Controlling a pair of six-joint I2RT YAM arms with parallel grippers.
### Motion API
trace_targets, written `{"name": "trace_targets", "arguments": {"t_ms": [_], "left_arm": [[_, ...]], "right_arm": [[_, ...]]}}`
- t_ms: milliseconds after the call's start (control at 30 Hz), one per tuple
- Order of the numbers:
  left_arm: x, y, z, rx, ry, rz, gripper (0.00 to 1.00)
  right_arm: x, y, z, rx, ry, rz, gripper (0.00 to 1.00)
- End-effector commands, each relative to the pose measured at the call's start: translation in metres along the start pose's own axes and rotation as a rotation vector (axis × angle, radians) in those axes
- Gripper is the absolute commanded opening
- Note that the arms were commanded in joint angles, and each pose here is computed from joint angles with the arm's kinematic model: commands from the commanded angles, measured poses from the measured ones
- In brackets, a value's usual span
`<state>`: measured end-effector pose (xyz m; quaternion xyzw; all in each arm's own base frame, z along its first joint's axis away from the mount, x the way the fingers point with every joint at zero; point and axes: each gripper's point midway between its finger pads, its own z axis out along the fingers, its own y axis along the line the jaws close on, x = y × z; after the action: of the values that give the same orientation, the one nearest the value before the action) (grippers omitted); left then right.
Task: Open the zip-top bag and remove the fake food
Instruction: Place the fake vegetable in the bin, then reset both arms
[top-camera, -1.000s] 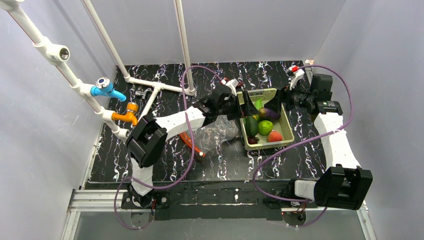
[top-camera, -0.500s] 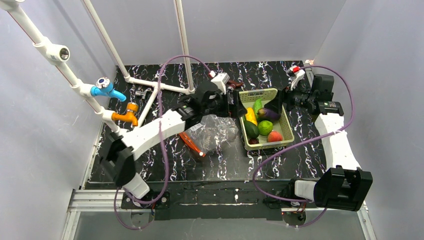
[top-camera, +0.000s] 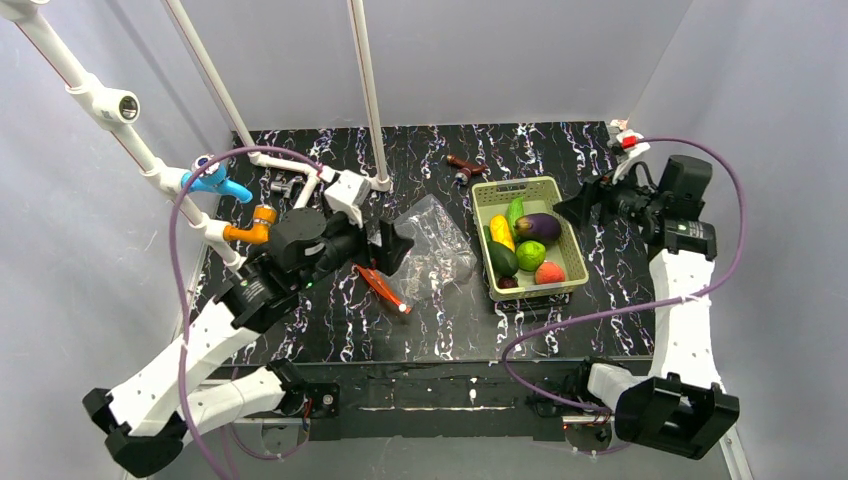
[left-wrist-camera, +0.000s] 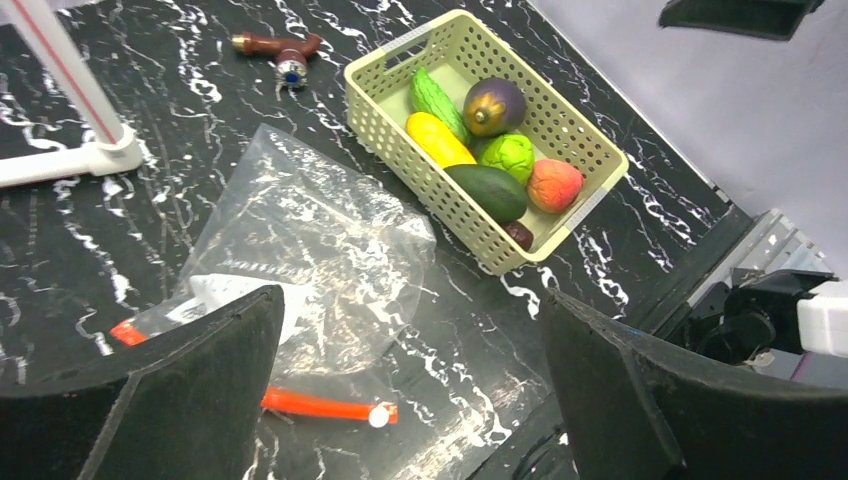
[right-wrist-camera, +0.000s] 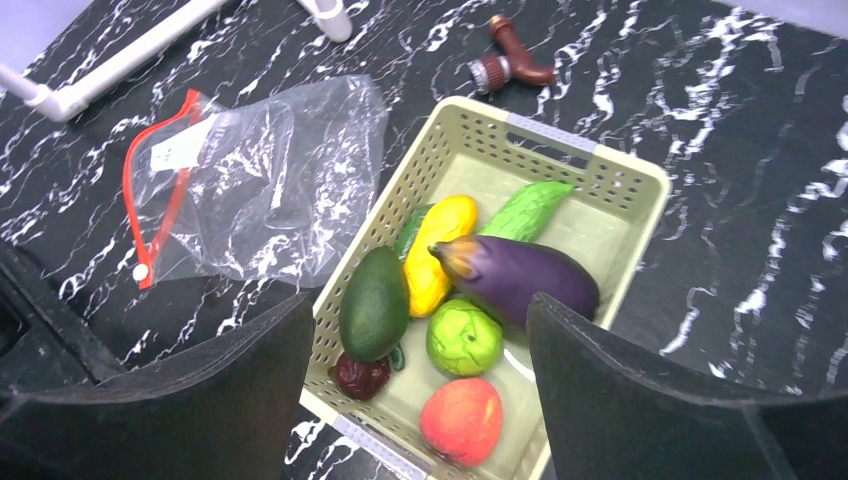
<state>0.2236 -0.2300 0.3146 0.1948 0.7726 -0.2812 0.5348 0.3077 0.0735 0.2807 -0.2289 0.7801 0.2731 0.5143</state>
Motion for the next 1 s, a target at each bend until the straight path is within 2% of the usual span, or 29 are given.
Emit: {"name": "trace_targets", "arguments": {"t_ms": [0,133,233,400,433,600,967], "left_arm": [[0.002,0.020,-0.028,-0.088,0.044,0.063,0.98],[-0.004,0.027,-0.060,-0.125,0.035,0.064,0.98],[0.008,0.036,-0.073,-0.152,0.031,0.067,0.98],[0.027,0.065,-0.099,-0.289,0.036,0.046,0.98],[0.027,0.068,-0.104,-0.302,0.024,0.042,0.98],[0.016,0.074,-0.121,-0.334,-0.039,0.038,0.98],[0.009,0.079,-0.134,-0.370,-0.075,-0.015,0.98]], "right_arm": [[-0.030,0.002,-0.032,0.061,-0.057,-0.043,0.84],[-0.037,-0.009,-0.052,0.142,-0.091,-0.051,0.84],[-0.033,-0.001,-0.058,0.148,-0.083,-0.036,0.84],[-0.031,0.017,-0.069,0.151,-0.075,-0.019,0.84],[-0.023,-0.015,-0.081,0.354,-0.025,-0.006,0.84],[-0.028,-0.008,-0.087,0.359,-0.035,-0.018,0.84],[-0.037,-0.002,-0.092,0.373,-0.082,-0.077,0.84]]}}
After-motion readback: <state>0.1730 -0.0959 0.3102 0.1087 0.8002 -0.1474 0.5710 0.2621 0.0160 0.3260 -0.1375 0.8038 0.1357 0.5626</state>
